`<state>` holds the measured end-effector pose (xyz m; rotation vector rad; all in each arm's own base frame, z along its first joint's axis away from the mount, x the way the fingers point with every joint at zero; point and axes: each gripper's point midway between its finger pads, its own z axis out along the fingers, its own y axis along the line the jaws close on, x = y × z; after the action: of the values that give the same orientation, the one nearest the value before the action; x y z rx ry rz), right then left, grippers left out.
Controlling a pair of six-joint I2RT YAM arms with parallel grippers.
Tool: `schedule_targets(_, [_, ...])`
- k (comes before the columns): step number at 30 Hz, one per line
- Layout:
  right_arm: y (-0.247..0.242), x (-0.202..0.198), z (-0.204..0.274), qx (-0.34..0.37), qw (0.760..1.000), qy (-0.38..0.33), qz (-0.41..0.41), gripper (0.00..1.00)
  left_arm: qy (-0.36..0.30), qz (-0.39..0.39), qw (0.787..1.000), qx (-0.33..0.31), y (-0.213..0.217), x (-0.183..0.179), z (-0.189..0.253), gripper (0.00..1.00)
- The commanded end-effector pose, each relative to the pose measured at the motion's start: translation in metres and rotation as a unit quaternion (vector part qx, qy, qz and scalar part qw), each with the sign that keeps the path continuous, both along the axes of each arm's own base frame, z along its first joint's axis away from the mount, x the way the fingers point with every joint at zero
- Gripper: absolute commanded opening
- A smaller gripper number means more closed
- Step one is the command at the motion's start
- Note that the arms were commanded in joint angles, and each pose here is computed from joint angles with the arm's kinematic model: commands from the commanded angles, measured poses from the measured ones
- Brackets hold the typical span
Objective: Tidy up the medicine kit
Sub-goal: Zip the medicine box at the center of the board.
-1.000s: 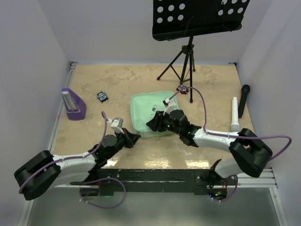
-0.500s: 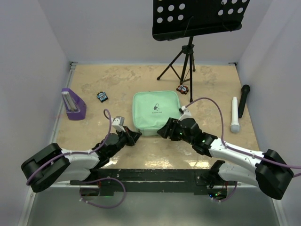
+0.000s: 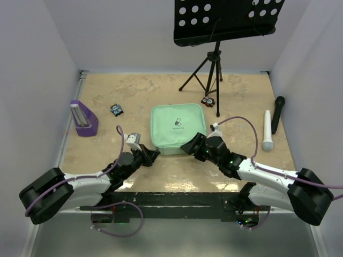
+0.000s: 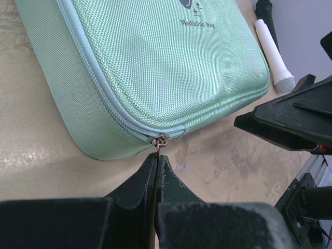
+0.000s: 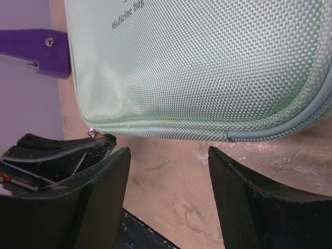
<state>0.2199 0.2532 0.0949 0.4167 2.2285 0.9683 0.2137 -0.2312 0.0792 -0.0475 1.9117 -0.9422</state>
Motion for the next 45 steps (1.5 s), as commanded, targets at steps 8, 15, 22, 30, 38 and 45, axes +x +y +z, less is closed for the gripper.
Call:
schedule_targets(8, [-0.006,0.023,0.011,0.053,0.996,-0.010,-0.074,0.56,-0.005,-0.014,1.000,0.024,0.005,-0.006,-0.009,0.00])
schedule_targets(15, [-0.020,0.038,-0.008,0.020,0.997,-0.009,-0.080,0.33,0.005,-0.021,0.999,0.025,0.007,-0.014,-0.015,0.00])
schedule_targets(22, [-0.036,0.055,-0.001,0.001,0.994,-0.037,-0.099,0.14,0.011,-0.028,0.999,0.026,0.009,-0.021,-0.017,0.00])
schedule_targets(30, [-0.038,0.071,0.010,-0.001,0.995,-0.058,-0.081,0.27,0.020,-0.034,0.999,0.017,0.008,-0.027,-0.017,0.00])
schedule_targets(38, [-0.026,0.060,0.035,0.047,0.994,-0.088,-0.042,0.66,0.020,-0.059,0.998,0.023,-0.009,-0.027,-0.016,0.00])
schedule_targets(45, [-0.013,0.067,0.011,0.029,0.998,-0.042,-0.027,0.61,0.009,-0.062,0.998,0.013,-0.015,-0.024,-0.008,0.00])
